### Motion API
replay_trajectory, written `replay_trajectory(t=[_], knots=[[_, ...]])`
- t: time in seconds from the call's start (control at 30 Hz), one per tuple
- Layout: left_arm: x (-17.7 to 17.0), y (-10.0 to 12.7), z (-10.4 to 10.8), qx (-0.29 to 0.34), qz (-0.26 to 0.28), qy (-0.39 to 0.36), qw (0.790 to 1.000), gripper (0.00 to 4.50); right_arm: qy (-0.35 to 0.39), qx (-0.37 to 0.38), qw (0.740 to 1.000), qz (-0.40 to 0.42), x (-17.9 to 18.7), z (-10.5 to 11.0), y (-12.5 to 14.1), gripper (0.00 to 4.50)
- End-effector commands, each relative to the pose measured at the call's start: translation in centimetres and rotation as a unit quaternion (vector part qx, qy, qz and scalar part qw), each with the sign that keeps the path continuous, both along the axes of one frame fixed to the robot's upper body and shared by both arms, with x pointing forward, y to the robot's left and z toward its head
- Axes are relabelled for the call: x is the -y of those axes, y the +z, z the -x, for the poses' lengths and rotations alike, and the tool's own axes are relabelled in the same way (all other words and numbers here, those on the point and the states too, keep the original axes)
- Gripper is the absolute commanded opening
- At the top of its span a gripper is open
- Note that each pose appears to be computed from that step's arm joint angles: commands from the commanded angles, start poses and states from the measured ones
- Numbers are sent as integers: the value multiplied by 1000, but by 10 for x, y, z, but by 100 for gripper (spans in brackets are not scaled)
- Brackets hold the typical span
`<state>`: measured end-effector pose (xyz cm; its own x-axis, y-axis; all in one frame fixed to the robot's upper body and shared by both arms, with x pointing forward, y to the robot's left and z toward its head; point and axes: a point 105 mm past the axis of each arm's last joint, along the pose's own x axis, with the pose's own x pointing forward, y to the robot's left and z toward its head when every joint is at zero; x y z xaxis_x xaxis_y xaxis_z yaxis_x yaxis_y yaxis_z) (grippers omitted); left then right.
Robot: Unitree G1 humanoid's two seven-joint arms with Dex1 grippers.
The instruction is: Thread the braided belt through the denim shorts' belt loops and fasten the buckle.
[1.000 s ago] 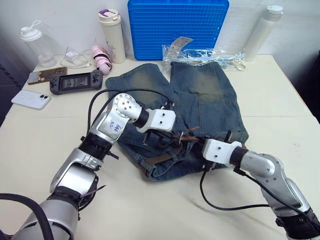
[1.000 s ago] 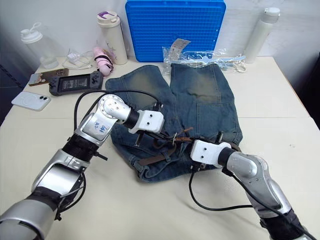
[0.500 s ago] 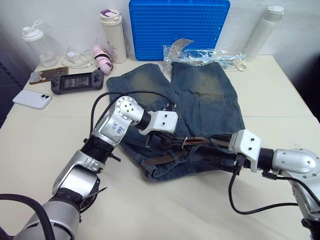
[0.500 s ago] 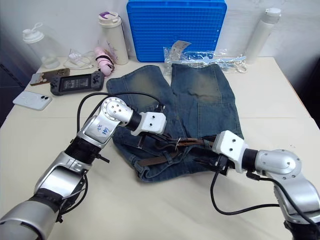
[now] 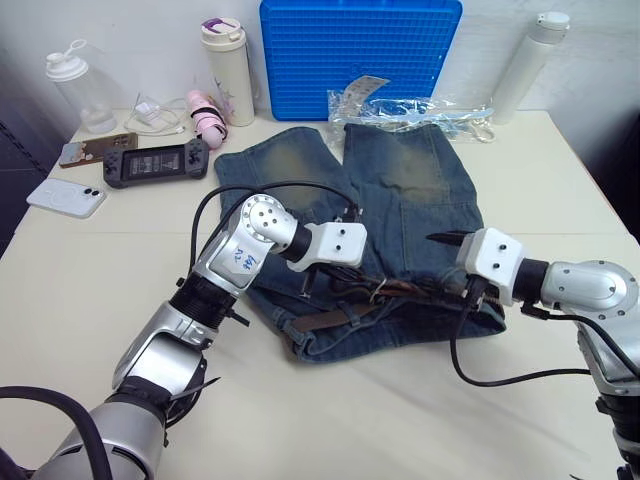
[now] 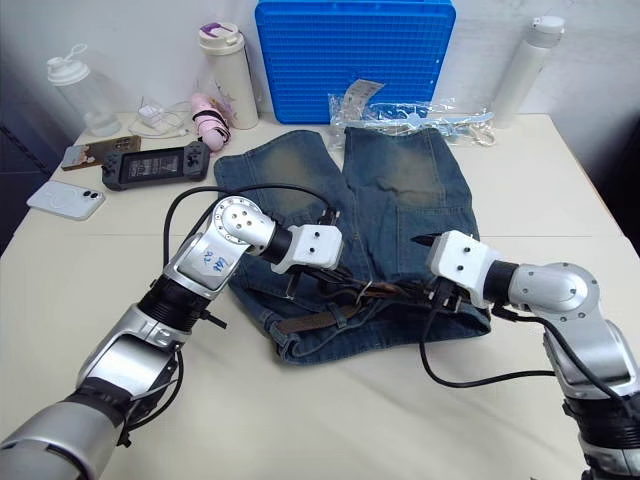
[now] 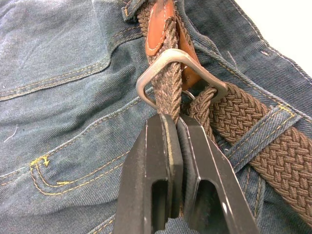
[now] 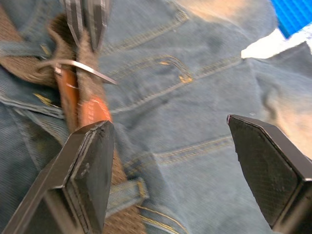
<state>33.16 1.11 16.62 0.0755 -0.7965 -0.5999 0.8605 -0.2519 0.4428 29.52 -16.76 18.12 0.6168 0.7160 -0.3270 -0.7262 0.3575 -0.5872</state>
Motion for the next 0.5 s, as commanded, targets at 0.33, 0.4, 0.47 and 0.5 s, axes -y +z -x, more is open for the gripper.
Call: replay_trajectory(t=[0.33, 0.4, 0.47, 0.5], knots=[[8, 7, 4, 15, 15, -12, 1000, 0, 24, -2, 1000, 1, -10, 10, 5, 393], [7, 7, 5, 16, 13, -13, 1000, 0, 26, -4, 1000, 2, -12, 11, 5, 393], [6, 6, 5, 17, 12, -14, 1000, 0, 23, -4, 1000, 10, -12, 10, 5, 393], [6, 6, 5, 18, 12, -15, 1000, 0, 21, -3, 1000, 14, -11, 9, 5, 393]])
